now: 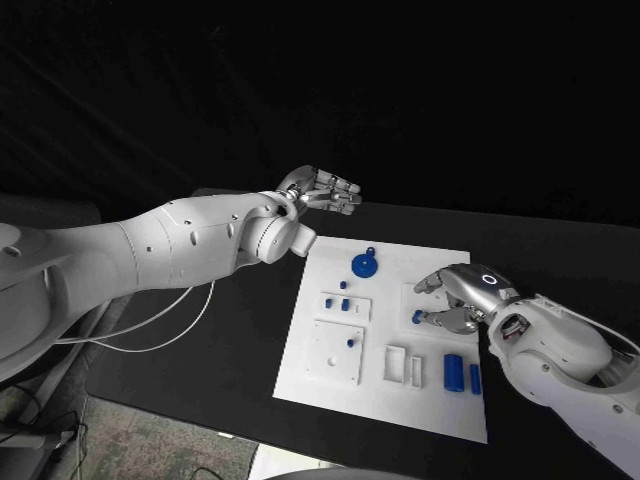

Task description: Assemble the parts on the task board

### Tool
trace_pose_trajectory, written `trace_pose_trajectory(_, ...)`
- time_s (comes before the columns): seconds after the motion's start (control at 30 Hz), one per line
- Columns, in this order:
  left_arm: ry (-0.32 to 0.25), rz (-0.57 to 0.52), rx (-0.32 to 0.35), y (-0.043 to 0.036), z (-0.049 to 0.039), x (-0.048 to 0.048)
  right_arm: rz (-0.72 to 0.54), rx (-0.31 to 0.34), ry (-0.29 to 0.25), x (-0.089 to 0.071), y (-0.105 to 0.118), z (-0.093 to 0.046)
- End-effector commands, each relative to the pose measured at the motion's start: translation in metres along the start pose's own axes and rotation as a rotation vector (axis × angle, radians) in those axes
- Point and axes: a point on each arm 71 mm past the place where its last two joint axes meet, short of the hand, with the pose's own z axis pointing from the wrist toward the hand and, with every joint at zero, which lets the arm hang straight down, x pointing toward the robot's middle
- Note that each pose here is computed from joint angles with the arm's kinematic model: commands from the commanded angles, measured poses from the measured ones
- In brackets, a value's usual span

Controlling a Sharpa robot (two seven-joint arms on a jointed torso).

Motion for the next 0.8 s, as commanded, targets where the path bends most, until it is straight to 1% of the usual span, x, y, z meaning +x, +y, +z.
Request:
trace_pose_trajectory(0.03, 0.011, -0.005, 0.013, -0.0025, 0.0004, 0.001, -0.042, 0.016, 0.075, 0.006, -0.005, 0.0)
trace_pose_trajectory(0.33, 0.011, -0.005, 0.012, -0.0023, 0.0005, 0.0006, -0.052, 0.027, 0.118, 0.013, -0.01, 0.004)
trace_pose_trajectory(0.8, 0.017, -0.006, 0.012, -0.0026, 0.0018, 0.003, -0.071, -0.002, 0.155, 0.024, 0.003, 0.016)
